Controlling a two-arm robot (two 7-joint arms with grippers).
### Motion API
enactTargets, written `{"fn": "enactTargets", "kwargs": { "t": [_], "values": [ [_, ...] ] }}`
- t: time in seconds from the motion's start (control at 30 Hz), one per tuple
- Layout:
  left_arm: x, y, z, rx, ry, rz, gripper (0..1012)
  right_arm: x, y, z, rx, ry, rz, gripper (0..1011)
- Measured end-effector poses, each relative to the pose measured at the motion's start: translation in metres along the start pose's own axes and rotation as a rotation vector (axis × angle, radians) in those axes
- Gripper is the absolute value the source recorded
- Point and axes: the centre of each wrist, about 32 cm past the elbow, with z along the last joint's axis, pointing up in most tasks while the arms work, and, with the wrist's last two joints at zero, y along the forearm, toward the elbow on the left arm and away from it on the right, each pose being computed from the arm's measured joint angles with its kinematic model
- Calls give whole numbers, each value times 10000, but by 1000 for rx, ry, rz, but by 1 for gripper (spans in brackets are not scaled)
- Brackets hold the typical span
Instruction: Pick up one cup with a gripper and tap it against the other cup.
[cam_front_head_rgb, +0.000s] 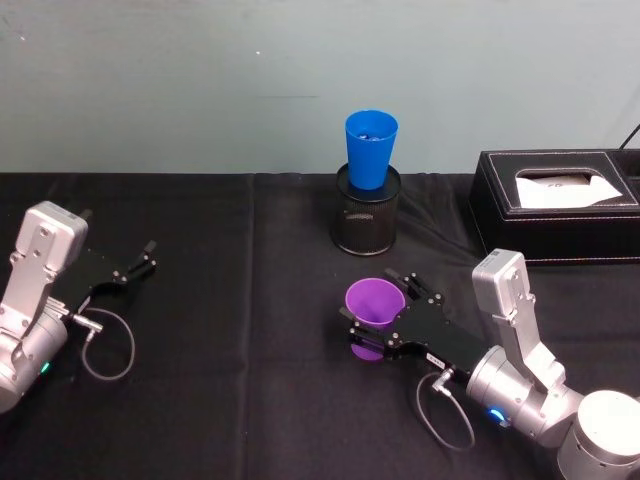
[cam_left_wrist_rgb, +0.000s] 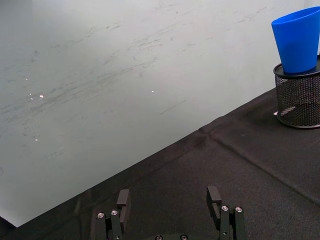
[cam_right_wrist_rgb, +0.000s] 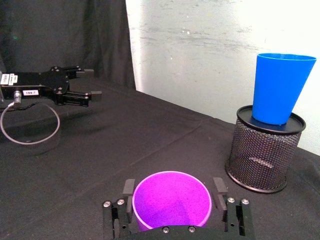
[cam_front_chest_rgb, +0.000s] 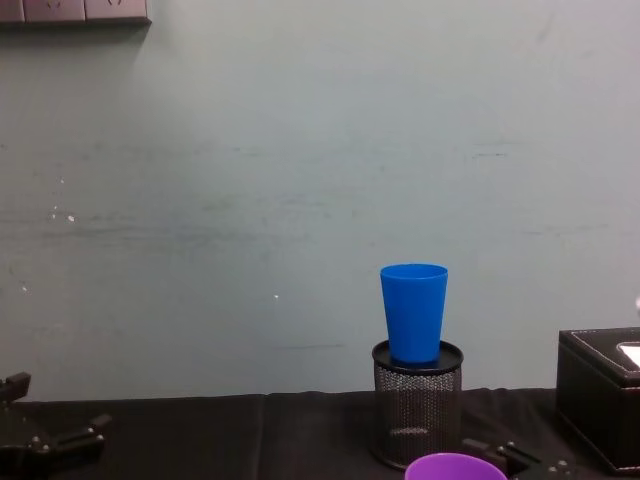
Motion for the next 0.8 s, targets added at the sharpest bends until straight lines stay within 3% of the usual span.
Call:
{"fn": "enactTargets", "kwargs": {
  "t": [0.1, 0.43, 0.8],
  "values": [
    [0, 0, 0, 0, 0, 0, 1000, 1, 0, 1, 0, 0, 0, 997],
    [0, 0, 0, 0, 0, 0, 1000, 2, 1, 2, 0, -1, 0, 1003],
    [0, 0, 0, 0, 0, 0, 1000, -2, -43, 312, 89, -19, -9, 1003]
  ]
}}
